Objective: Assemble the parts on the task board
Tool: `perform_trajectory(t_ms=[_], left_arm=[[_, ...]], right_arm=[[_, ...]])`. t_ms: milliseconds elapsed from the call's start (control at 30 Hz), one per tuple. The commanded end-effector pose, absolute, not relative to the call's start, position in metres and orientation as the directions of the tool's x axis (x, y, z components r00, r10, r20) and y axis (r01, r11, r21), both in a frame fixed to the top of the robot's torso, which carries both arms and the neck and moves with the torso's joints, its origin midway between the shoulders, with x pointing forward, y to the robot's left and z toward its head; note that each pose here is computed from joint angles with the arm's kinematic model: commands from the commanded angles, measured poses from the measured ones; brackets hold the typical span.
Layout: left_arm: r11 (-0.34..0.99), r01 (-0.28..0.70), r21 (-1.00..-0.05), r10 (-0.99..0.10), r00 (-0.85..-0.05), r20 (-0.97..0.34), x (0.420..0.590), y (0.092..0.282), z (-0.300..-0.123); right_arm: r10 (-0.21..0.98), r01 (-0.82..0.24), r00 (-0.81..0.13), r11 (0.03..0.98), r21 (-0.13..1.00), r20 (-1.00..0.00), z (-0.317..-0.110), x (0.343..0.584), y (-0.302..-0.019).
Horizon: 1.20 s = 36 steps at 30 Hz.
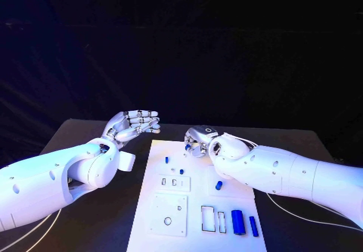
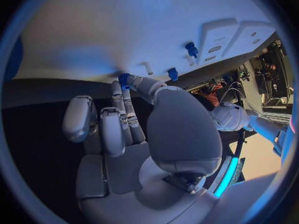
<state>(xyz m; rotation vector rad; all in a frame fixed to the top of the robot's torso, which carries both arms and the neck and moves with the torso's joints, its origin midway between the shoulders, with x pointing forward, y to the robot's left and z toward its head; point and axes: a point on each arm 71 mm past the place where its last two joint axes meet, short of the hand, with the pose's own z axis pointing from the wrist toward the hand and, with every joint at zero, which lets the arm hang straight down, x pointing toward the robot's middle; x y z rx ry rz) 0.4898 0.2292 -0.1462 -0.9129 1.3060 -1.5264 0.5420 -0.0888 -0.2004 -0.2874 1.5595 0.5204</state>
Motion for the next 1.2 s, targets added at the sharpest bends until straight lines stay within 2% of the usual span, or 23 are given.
perform_trajectory(t_ms=[33,200,367,733,967,1200], left_arm=[[-0.045,0.17,-0.984,-0.945,-0.327,-0.014,0.49,0.227,-0.145],[-0.043,0.17,-0.985,-0.946,-0.325,-0.015,0.49,0.229,-0.144],[-0.041,0.169,-0.985,-0.947,-0.32,-0.016,0.49,0.232,-0.145],[-0.044,0.157,-0.987,-0.944,-0.33,-0.01,0.49,0.235,-0.146],[-0.046,0.153,-0.987,-0.942,-0.335,-0.008,0.49,0.235,-0.146],[-0.054,0.148,-0.987,-0.937,-0.349,-0.001,0.491,0.233,-0.147]], right_arm=[[0.125,-0.493,-0.079,0.858,0.148,-0.989,-0.202,0.541,-0.087],[0.133,-0.489,-0.078,0.859,0.154,-0.988,-0.202,0.537,-0.096],[0.145,-0.473,-0.076,0.866,0.164,-0.986,-0.197,0.529,-0.118],[0.335,-0.362,-0.129,0.86,0.359,-0.933,-0.17,0.509,-0.2],[0.318,-0.313,-0.177,0.879,0.359,-0.931,-0.171,0.512,-0.236],[0.271,-0.284,-0.235,0.899,0.333,-0.933,-0.179,0.521,-0.247]])
